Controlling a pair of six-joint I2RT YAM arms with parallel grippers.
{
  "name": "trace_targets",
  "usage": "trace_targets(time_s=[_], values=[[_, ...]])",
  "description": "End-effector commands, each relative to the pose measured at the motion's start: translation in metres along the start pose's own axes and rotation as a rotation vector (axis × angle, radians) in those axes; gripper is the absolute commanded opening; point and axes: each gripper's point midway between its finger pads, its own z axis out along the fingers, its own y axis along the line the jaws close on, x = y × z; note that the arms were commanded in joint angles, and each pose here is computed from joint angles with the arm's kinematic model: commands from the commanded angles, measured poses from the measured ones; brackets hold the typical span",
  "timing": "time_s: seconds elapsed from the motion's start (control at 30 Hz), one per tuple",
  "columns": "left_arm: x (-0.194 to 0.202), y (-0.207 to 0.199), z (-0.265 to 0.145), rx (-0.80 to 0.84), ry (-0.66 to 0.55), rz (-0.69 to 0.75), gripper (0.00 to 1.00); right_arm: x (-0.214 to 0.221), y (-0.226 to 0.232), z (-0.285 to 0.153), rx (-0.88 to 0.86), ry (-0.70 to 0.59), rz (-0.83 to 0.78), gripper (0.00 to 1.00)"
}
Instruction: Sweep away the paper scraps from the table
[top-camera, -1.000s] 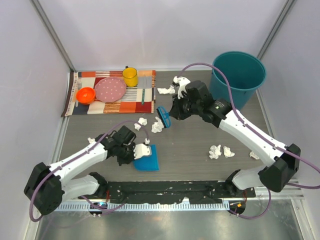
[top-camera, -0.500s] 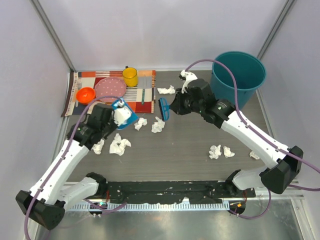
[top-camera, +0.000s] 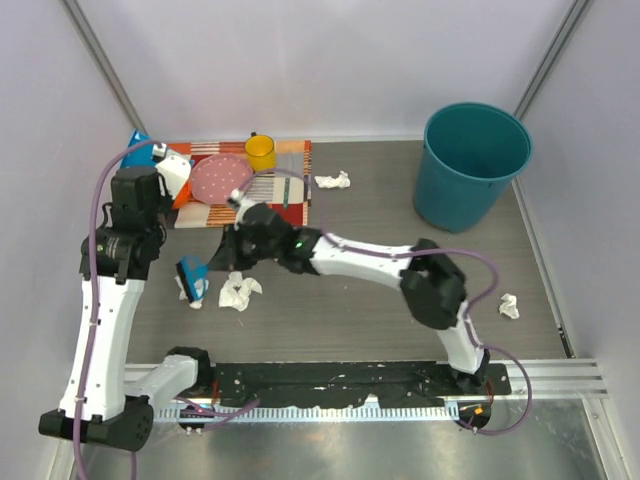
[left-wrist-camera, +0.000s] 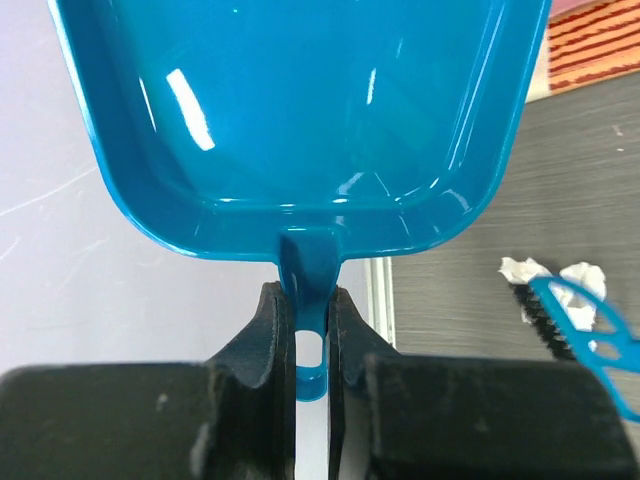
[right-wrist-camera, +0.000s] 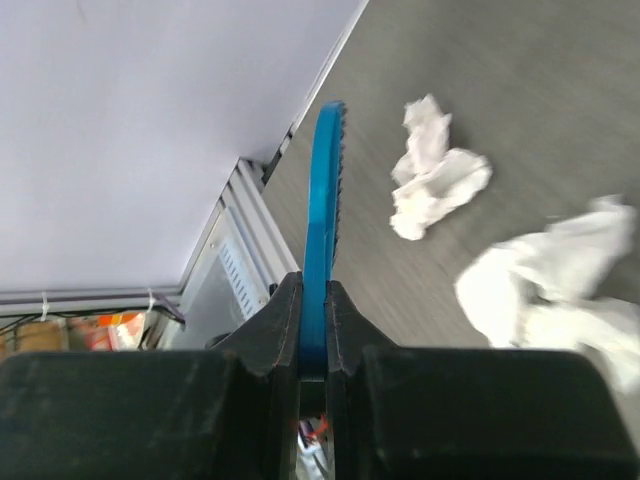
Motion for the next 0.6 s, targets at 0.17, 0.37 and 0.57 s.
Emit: trace_targets(time_s=[0.17,0.37,0.57], values=[[0.008,0.022,-0.009,-0.033,0.034,-0.079,0.00,0.039,0.023,0.098,-0.075,0.107,0.188,0.01],[0.013,0.008,0.002,-0.003,0.027,-0.038,0.00,0.048,-0.057,0.089,0.111,0.102,0.240,0.01],[0.021,-0.018,0.009,0.111,0.038,0.009,0.00,0.067,-0.126,0.015,0.289,0.112,0.215,0.01]])
